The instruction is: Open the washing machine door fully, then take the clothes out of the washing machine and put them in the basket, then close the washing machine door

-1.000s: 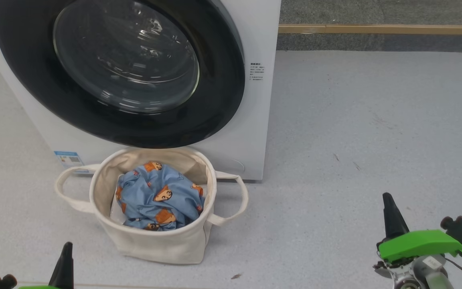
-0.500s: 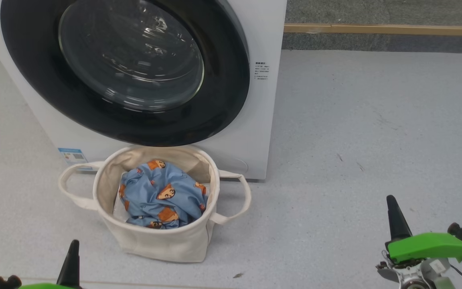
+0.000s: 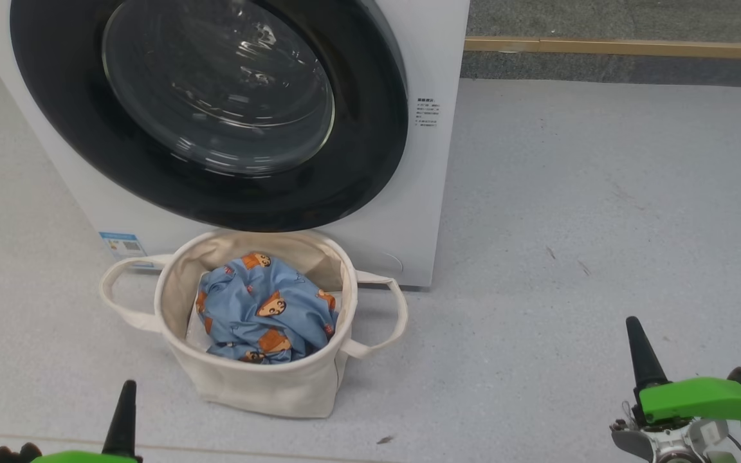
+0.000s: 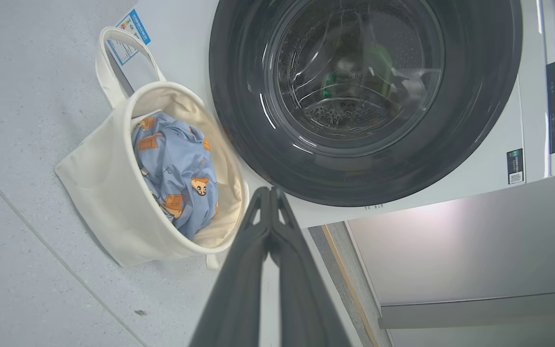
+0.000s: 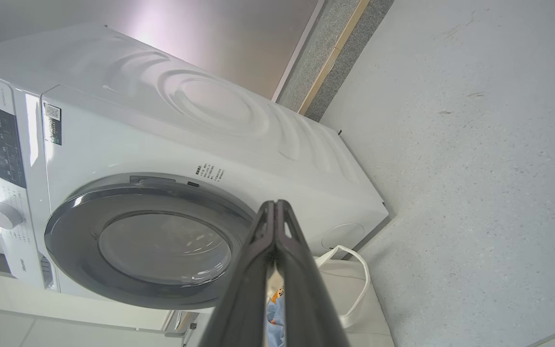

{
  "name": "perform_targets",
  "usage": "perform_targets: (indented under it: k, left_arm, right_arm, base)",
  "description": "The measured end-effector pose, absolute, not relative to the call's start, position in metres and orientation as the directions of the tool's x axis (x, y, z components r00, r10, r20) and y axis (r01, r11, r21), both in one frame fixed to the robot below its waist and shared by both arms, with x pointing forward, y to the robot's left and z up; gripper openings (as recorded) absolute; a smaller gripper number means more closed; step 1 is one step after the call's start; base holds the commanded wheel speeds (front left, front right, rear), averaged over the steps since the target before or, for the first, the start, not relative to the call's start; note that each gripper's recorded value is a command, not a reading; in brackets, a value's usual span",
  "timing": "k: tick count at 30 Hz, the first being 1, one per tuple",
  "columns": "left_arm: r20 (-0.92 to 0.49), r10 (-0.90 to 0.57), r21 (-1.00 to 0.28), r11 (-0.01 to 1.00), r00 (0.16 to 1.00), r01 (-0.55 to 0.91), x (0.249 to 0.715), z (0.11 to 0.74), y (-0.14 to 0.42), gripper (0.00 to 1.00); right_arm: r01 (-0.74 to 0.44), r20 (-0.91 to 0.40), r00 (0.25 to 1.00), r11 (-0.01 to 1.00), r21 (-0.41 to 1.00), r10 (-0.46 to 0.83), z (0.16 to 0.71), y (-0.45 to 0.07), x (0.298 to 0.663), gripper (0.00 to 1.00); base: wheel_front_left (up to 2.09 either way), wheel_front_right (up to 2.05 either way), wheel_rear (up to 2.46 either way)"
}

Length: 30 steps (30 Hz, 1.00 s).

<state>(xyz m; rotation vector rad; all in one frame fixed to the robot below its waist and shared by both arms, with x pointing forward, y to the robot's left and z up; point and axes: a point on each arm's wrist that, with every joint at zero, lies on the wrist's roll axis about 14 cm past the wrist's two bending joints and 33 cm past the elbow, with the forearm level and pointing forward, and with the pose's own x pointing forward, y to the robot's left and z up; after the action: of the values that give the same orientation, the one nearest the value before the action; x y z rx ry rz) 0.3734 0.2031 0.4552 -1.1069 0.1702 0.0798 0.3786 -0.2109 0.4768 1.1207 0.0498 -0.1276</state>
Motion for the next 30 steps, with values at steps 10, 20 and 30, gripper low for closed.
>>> perform_targets:
  k: [10,20,30]
  left_arm:
    - [-0.164,-0.022,-0.928,0.343,0.986,-0.147,0.373,0.459,0.199,0.0]
    - [-0.152,-0.021,-0.957,0.251,0.988,-0.142,0.373,0.462,0.198,0.0]
    - [-0.134,-0.025,-0.981,0.145,0.991,-0.129,0.373,0.467,0.194,0.0]
  right_arm:
    - [0.108,-0.093,0.994,0.331,0.938,-0.061,0.482,-0.209,0.382,0.0]
    - [0.106,-0.096,0.994,0.235,0.966,-0.055,0.48,-0.209,0.38,0.0]
    - [0.081,-0.076,0.996,0.133,0.988,-0.039,0.485,-0.207,0.383,0.0]
  base:
    - [0.0,0.0,0.0]
    - [0.0,0.0,0.0]
    - [0.0,0.0,0.0]
